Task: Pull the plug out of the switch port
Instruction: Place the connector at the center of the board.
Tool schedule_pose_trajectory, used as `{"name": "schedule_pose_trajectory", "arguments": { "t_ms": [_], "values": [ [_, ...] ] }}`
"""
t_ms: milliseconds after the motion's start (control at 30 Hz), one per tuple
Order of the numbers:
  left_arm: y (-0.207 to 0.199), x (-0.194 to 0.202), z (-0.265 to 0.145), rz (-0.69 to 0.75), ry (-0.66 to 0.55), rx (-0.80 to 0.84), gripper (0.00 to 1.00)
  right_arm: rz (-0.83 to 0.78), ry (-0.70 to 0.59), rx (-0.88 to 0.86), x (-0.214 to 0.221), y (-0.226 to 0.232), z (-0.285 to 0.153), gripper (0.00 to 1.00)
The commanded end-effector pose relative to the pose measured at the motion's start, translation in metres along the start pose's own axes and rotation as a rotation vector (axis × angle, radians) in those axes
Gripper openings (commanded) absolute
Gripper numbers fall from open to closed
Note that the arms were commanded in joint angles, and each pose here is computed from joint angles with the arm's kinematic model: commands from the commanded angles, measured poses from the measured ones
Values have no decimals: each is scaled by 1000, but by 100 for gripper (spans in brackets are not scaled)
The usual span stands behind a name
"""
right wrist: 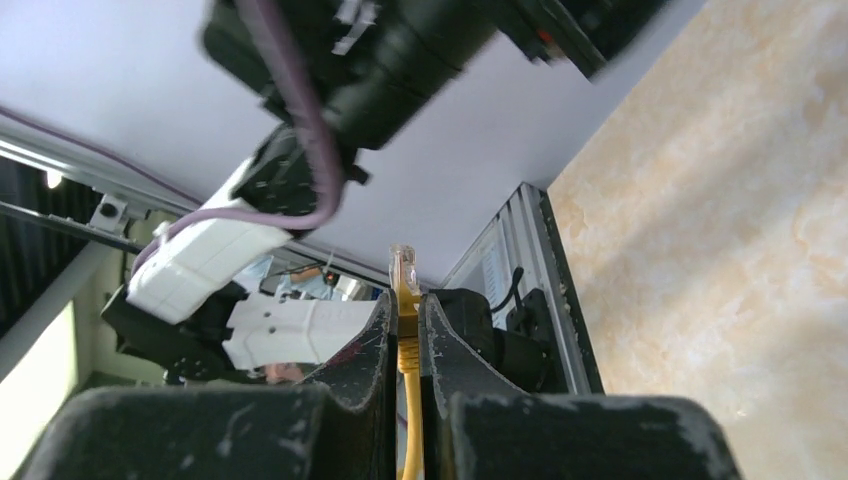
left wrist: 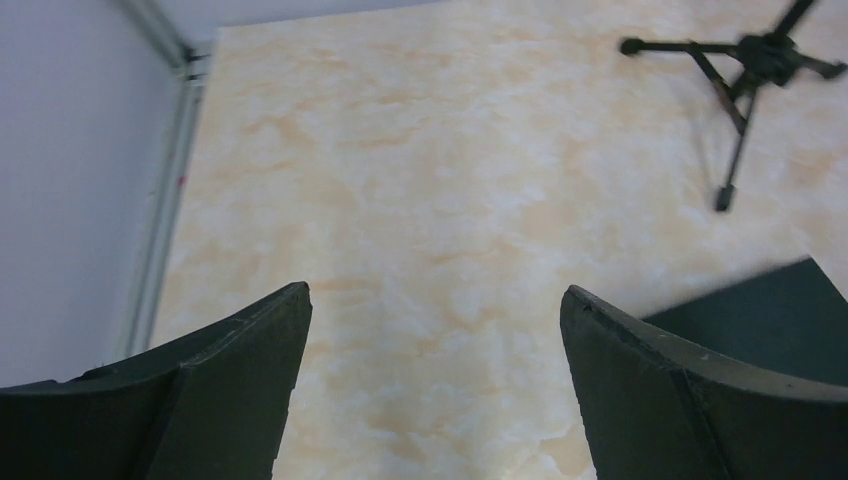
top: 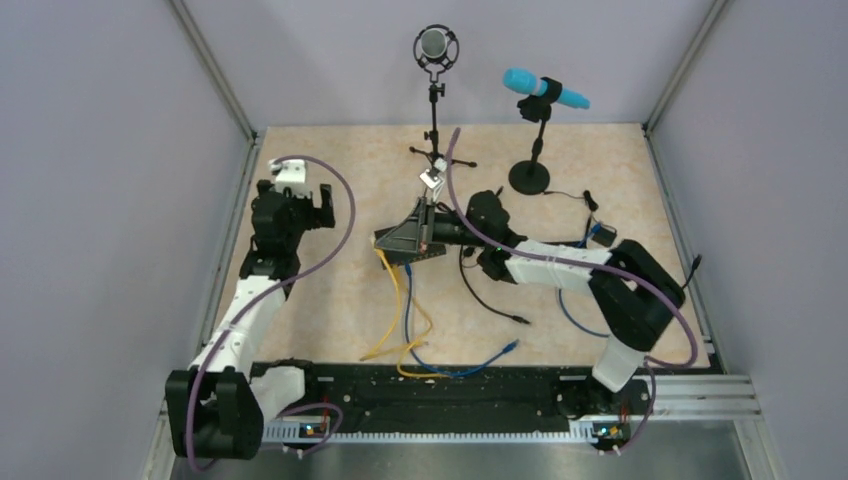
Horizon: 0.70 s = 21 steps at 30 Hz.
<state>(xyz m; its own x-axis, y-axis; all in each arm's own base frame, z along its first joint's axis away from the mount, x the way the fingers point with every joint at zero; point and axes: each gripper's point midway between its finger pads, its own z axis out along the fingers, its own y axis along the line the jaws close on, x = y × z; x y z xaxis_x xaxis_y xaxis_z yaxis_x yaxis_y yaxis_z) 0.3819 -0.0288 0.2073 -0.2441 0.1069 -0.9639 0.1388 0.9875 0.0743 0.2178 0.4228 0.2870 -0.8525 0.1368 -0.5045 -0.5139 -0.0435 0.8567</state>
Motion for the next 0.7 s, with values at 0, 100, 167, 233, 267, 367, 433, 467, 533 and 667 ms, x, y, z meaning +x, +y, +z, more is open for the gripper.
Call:
{"name": "schedule_pose_trajectory", "arguments": {
  "t_ms": [0,100,167,233,267,367,433,467,533,667],
  "values": [
    [51,-25,-30,-128,-114,-260,99,-3,-24,-168,0,26,37,0],
    [71,-21,-44,-163,-103,-336,99,-4,11,-188,2,19,63,0],
    [80,-17,-50,-186,-92,-381,99,-39,11,-210,-5,27,68,0],
    [89,-16,-57,-209,-92,-420,99,-119,16,-154,-16,35,69,0],
    [93,-16,-60,-225,-95,-436,99,-180,17,-116,-20,40,68,0],
    [101,-18,-64,-263,-112,-467,99,-299,9,-58,-33,63,56,0],
    [104,-17,-64,-289,-111,-483,99,-344,7,-47,-37,77,46,0],
    [106,-16,-64,-302,-108,-495,99,-368,-5,-44,-40,86,39,0],
    [108,-16,-65,-312,-108,-504,99,-416,-43,-4,-46,96,20,0],
    [103,-19,-62,-281,-96,-462,99,-566,-187,163,-72,127,-32,0]
  ]
}}
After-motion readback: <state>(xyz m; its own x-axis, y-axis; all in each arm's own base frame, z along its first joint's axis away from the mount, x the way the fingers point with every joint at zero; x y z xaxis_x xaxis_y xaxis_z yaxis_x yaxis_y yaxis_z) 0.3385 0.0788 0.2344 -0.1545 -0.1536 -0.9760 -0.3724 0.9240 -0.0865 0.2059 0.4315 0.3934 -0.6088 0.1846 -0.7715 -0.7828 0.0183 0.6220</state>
